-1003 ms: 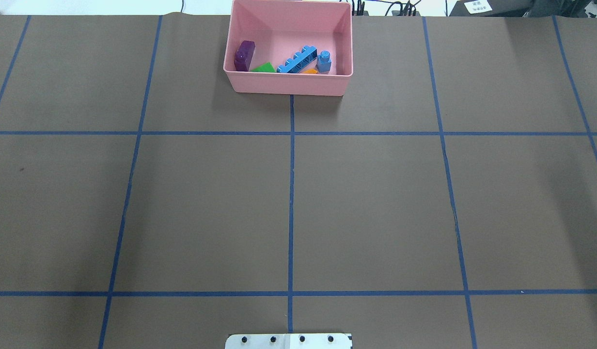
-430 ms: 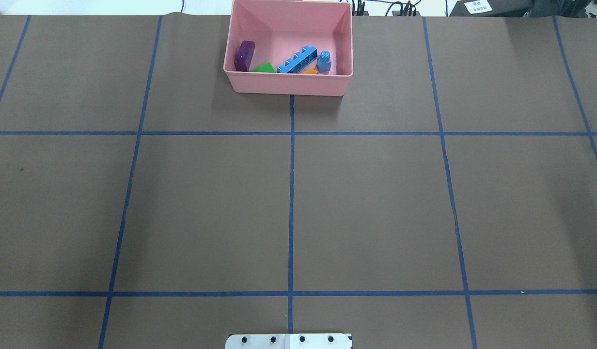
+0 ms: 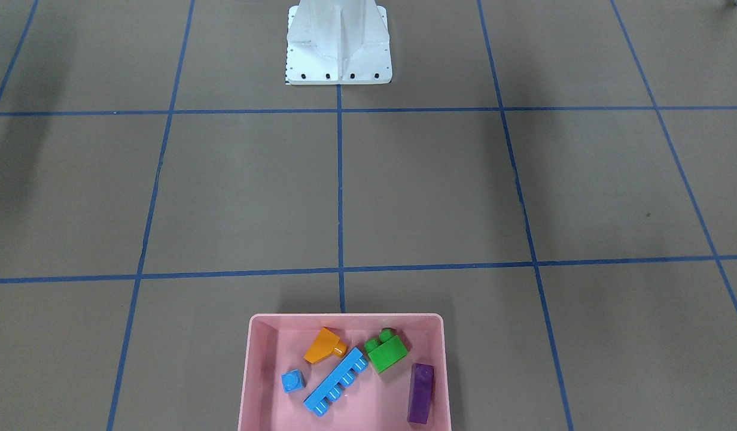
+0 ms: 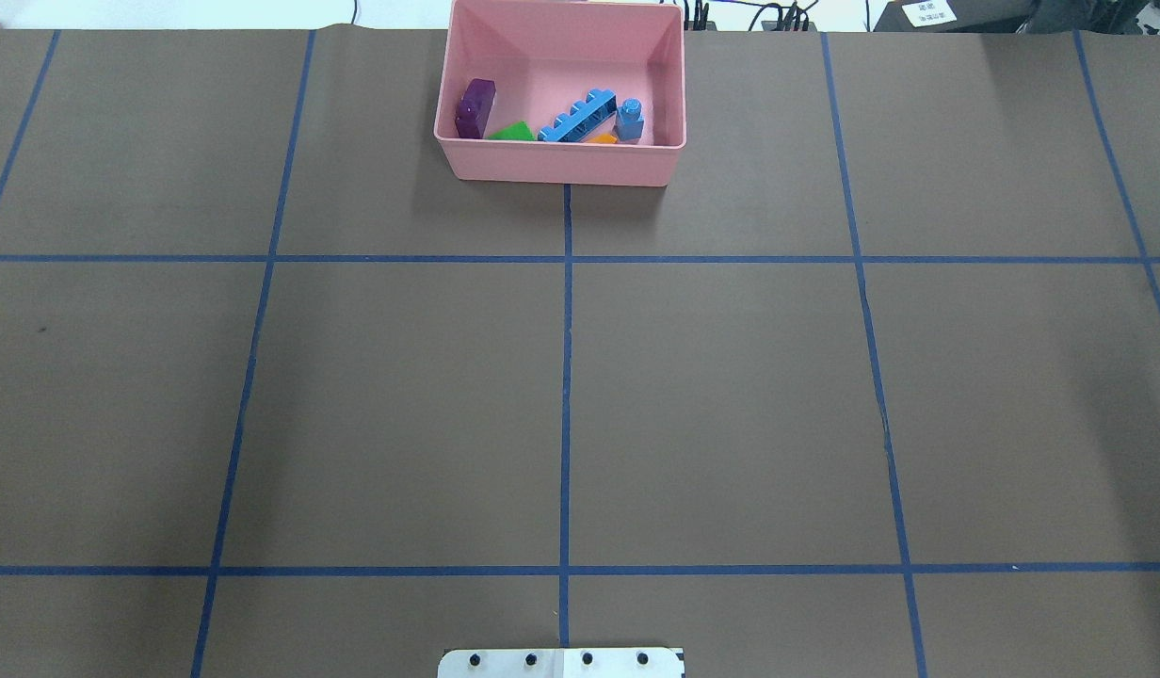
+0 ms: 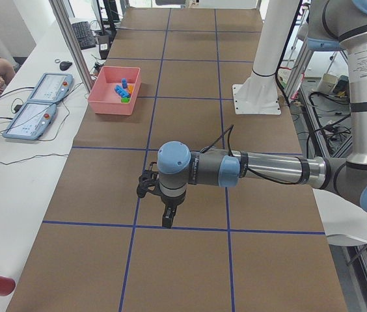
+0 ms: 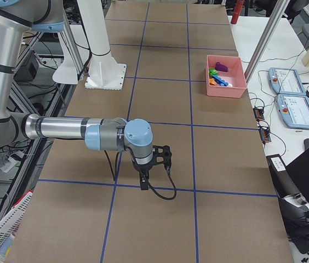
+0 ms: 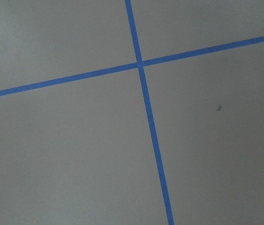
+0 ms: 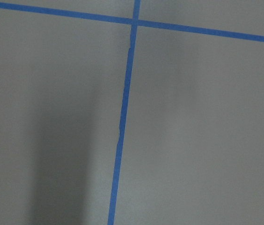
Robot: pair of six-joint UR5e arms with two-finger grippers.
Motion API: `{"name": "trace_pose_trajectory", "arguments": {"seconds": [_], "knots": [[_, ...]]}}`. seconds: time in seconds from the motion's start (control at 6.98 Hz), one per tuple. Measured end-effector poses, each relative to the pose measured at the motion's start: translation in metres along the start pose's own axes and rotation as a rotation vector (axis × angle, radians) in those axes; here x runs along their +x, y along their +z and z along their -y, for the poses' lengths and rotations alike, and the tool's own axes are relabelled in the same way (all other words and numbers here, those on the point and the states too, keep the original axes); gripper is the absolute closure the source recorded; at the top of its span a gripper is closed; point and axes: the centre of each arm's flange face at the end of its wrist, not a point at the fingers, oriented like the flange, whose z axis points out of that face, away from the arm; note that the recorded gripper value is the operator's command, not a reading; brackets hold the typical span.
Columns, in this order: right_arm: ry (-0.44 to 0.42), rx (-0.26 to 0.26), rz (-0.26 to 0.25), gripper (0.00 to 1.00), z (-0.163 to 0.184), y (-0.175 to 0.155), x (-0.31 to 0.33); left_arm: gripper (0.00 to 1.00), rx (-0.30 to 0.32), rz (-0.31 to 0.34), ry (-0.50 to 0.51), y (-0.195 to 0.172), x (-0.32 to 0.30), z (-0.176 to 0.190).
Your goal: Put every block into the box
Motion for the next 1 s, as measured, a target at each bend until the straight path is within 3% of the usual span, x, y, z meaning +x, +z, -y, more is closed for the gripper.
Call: {"name": "trace_pose_trajectory", "arguments": {"seconds": [1.0], "knots": [[0.01, 0.002, 0.017, 0.0, 0.0008, 0.0003, -0.0017, 0.0, -0.013, 0.008, -0.016, 0.0053, -0.0054, -0.0037]]}}
